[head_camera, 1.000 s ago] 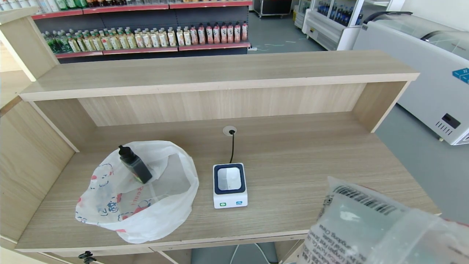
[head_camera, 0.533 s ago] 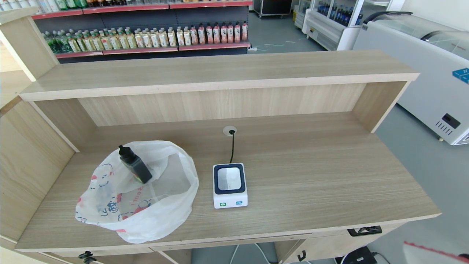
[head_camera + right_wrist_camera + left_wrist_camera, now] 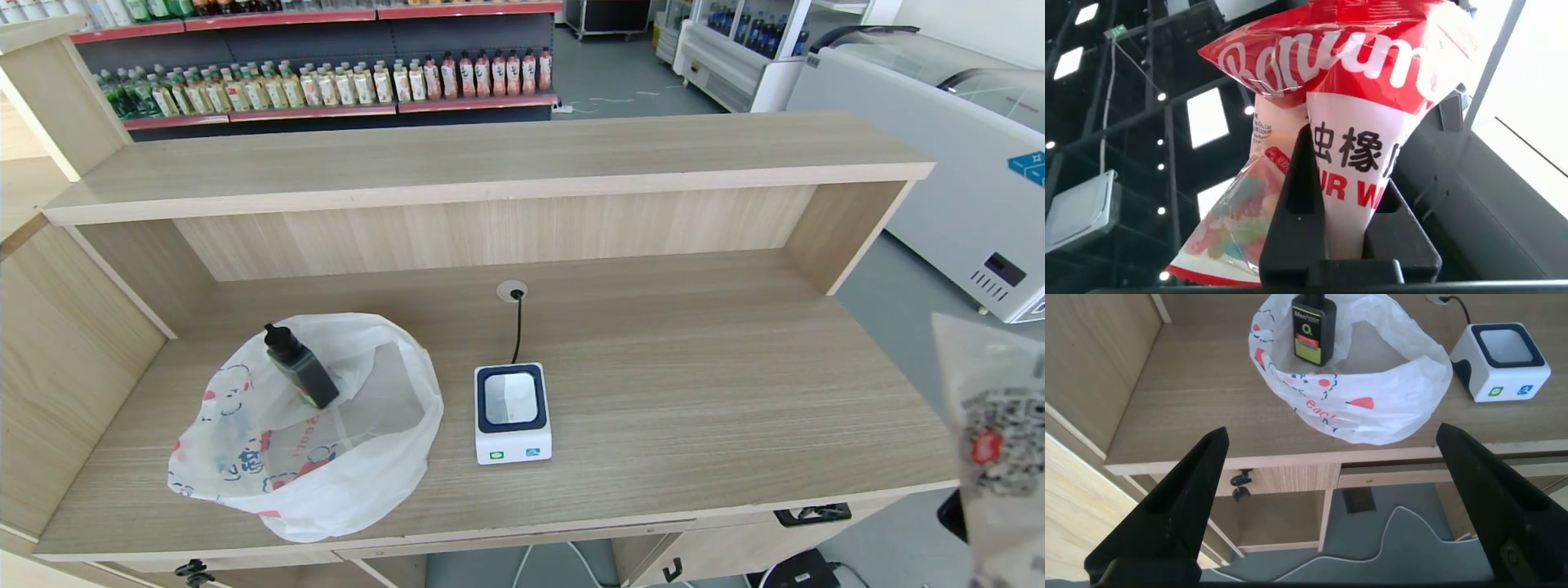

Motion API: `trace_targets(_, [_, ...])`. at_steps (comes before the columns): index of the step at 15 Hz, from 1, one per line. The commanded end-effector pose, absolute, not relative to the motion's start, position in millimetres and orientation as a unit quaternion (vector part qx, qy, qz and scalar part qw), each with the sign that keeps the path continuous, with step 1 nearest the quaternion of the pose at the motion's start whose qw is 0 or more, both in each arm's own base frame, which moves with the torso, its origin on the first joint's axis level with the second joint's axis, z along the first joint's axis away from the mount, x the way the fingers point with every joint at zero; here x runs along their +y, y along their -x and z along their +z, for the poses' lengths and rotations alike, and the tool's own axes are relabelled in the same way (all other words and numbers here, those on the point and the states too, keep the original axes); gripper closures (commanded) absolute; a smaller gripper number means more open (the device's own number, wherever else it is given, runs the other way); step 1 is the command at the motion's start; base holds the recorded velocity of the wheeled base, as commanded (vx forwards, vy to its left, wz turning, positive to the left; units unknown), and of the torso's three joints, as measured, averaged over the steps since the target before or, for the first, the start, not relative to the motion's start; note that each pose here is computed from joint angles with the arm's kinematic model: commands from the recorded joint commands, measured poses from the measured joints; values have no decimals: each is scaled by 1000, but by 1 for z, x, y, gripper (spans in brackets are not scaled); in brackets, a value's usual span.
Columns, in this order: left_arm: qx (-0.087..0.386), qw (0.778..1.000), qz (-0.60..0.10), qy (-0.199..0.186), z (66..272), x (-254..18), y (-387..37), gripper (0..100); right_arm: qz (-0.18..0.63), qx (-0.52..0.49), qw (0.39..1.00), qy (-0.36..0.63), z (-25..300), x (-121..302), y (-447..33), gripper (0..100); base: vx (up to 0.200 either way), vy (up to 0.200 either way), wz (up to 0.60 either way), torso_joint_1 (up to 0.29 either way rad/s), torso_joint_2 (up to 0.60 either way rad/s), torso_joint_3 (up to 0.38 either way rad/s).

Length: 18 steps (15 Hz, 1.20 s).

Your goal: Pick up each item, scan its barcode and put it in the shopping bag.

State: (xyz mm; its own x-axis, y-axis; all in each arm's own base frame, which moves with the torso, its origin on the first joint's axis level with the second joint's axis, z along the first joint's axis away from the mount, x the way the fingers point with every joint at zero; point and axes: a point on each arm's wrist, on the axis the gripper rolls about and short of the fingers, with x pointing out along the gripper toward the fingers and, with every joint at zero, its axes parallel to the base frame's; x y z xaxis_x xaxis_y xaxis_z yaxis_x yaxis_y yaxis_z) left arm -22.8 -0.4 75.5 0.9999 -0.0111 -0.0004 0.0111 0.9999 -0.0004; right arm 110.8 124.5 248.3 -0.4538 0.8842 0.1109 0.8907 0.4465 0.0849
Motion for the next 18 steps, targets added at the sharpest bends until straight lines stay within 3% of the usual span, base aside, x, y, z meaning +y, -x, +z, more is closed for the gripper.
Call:
trace_targets(1, [0,1000,-5,1,75,0,23,0,-75,-849,12,523,239,133,-120,100,0,0,0,0,0,0])
trace_targets(7, [0,1000,-5,0,75,0,23,0,-63,-872,4,485,242,154,-138,100,0,0,0,0,0,0])
trace_targets(18, [0,1000,-5,1,75,0,23,0,-71,-896,-17,439,255,145,-127,100,0,0,0,0,0,0])
